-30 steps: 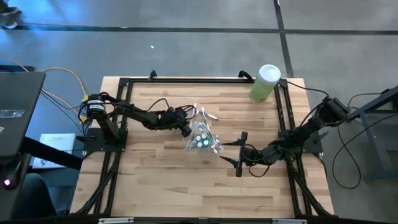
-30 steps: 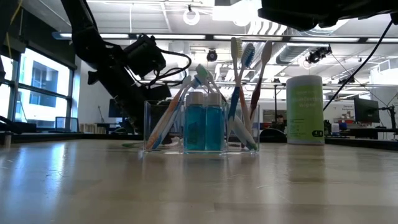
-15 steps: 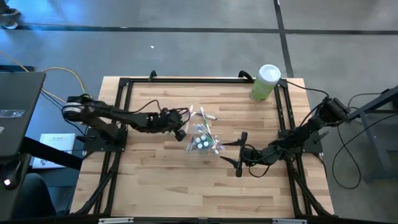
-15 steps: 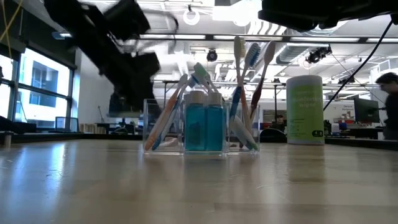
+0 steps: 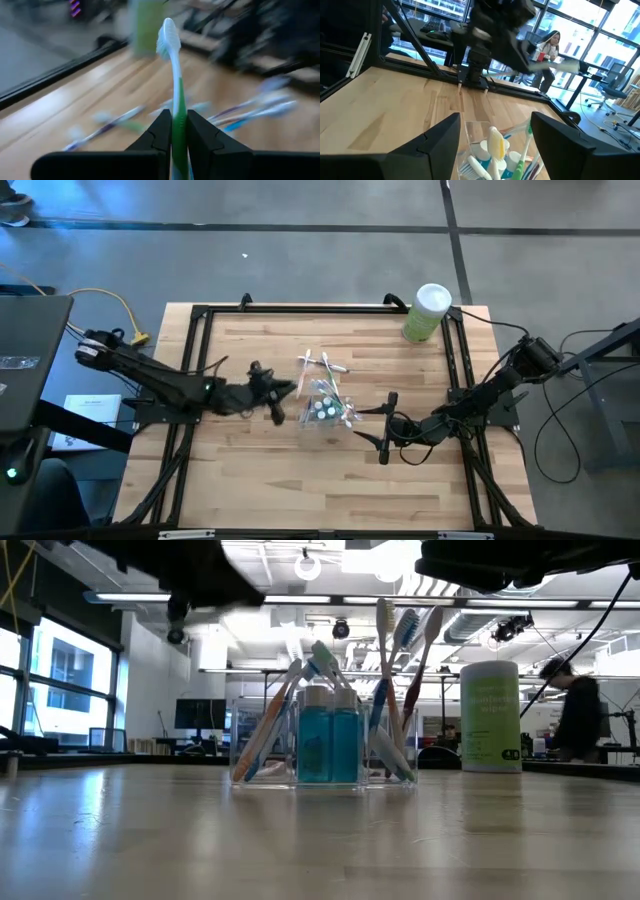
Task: Pick & Place toothbrushing station
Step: Put the green toothbrush into the left side of the transparent organizer
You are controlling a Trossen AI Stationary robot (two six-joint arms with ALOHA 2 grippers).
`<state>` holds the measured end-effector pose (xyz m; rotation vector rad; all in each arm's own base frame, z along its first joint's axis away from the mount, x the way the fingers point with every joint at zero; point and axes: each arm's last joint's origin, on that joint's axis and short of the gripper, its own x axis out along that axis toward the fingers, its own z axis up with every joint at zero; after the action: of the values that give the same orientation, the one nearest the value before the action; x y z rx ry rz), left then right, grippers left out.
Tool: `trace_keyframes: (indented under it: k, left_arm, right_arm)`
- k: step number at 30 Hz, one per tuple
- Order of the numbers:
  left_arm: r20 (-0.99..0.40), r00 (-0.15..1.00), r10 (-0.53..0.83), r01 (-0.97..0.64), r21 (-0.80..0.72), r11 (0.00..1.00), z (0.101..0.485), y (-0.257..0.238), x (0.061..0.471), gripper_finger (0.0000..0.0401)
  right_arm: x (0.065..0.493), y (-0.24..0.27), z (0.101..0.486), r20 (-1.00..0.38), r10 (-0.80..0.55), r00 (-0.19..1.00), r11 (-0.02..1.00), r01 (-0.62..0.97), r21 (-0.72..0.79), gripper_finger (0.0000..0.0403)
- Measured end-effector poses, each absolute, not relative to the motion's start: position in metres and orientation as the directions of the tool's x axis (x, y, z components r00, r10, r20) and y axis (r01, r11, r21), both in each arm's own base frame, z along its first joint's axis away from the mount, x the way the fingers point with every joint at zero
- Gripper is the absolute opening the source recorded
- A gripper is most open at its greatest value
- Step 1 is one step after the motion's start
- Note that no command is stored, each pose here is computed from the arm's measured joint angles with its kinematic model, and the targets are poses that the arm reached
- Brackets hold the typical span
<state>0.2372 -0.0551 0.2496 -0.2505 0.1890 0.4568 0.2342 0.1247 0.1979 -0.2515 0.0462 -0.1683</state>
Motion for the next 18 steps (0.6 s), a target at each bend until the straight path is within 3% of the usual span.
trace_keyframes:
  k: [6,10,14,18]
  left_arm:
    - [-0.018,0.953,0.302,-0.297,-0.246,0.923,0.238,-0.086,0.236,0.0027]
    - [0.065,0.944,0.323,-0.293,-0.283,0.913,0.215,-0.079,0.233,0.0027]
    - [0.235,0.956,0.175,-0.098,-0.309,0.946,0.202,-0.072,0.233,0.0027]
    - [0.267,0.947,0.177,-0.085,-0.326,0.942,0.183,-0.062,0.246,0.0027]
  right_arm:
    - [0.234,0.125,0.197,-0.030,-0.172,0.985,0.955,0.159,-0.252,0.0236]
    - [0.234,0.125,0.197,-0.032,-0.171,0.985,0.954,0.158,-0.254,0.0236]
    - [0.235,0.124,0.197,-0.035,-0.174,0.984,0.953,0.159,-0.257,0.0236]
    - [0.237,0.119,0.196,-0.038,-0.191,0.981,0.958,0.178,-0.227,0.0236]
